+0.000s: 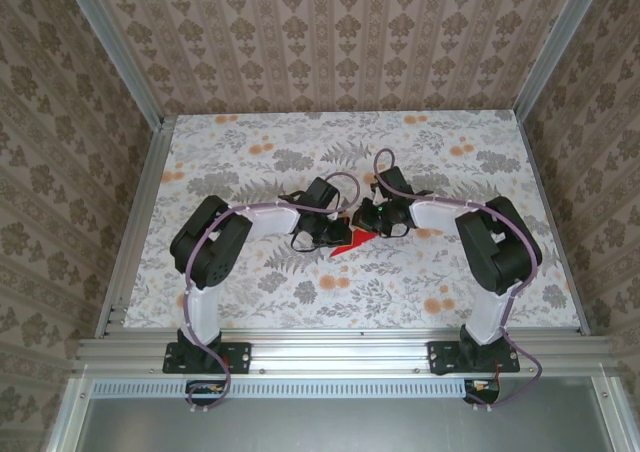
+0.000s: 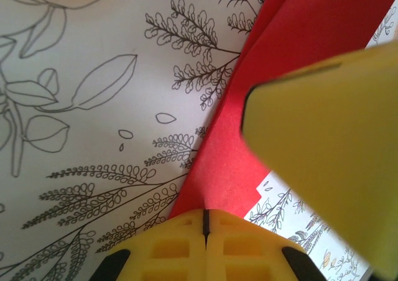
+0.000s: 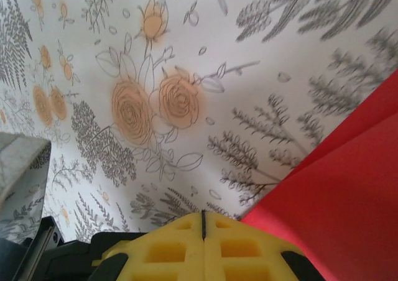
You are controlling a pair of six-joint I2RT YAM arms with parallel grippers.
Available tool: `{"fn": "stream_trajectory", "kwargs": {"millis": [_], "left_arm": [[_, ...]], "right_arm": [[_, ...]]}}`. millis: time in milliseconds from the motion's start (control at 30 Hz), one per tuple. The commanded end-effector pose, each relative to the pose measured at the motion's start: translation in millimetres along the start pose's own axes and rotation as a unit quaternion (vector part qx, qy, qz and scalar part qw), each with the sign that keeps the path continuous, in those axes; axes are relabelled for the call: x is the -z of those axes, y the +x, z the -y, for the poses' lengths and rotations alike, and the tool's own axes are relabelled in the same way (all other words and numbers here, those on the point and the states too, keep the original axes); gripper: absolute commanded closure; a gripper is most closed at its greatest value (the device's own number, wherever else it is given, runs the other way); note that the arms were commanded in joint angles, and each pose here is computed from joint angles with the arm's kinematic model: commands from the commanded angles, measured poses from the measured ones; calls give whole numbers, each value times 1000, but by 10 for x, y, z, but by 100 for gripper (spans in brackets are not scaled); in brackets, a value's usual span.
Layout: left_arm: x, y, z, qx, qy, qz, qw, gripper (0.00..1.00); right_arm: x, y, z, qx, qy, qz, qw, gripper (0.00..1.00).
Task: Fold a paper plane with a square sheet of paper (pick it up from the middle)
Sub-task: Fold the wing for the fifth time at the center of the table.
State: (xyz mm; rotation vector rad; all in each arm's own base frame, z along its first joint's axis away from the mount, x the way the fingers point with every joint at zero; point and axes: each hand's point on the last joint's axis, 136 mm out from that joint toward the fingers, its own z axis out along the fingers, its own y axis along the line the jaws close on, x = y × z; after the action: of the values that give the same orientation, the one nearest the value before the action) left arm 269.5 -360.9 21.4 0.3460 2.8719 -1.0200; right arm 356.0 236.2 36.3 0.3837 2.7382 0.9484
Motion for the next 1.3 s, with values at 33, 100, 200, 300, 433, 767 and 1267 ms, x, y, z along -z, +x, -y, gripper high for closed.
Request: {"fn": "stream_trajectory", "kwargs": {"millis": [33, 100, 200, 300, 433, 767, 1267], "left_arm": [[-131, 177, -296, 14, -50, -28, 998, 100], [-132, 182, -300, 15, -50, -28, 998, 100], [-124, 180, -307, 16, -51, -27, 998, 100], [-124, 208, -320, 17, -53, -30, 998, 100], [-126, 327, -422, 14, -71, -52, 996, 100], [-169, 668, -750, 19, -112, -103, 988, 100], [-143, 627, -726, 15, -114, -98, 989, 100]], "right_arm": [[-62, 127, 87, -40, 5, -12, 999, 95], [-106, 158, 112, -44, 9, -18, 999, 95], [-182, 197, 173, -47, 17, -29, 998, 95], [-221, 180, 324, -39, 45, -30, 998, 95], [-154, -9, 570, -29, 78, -6, 997, 95], [22, -502, 889, -30, 86, 39, 995, 95], [328, -1033, 1080, -61, 64, 92, 992, 95]]}}
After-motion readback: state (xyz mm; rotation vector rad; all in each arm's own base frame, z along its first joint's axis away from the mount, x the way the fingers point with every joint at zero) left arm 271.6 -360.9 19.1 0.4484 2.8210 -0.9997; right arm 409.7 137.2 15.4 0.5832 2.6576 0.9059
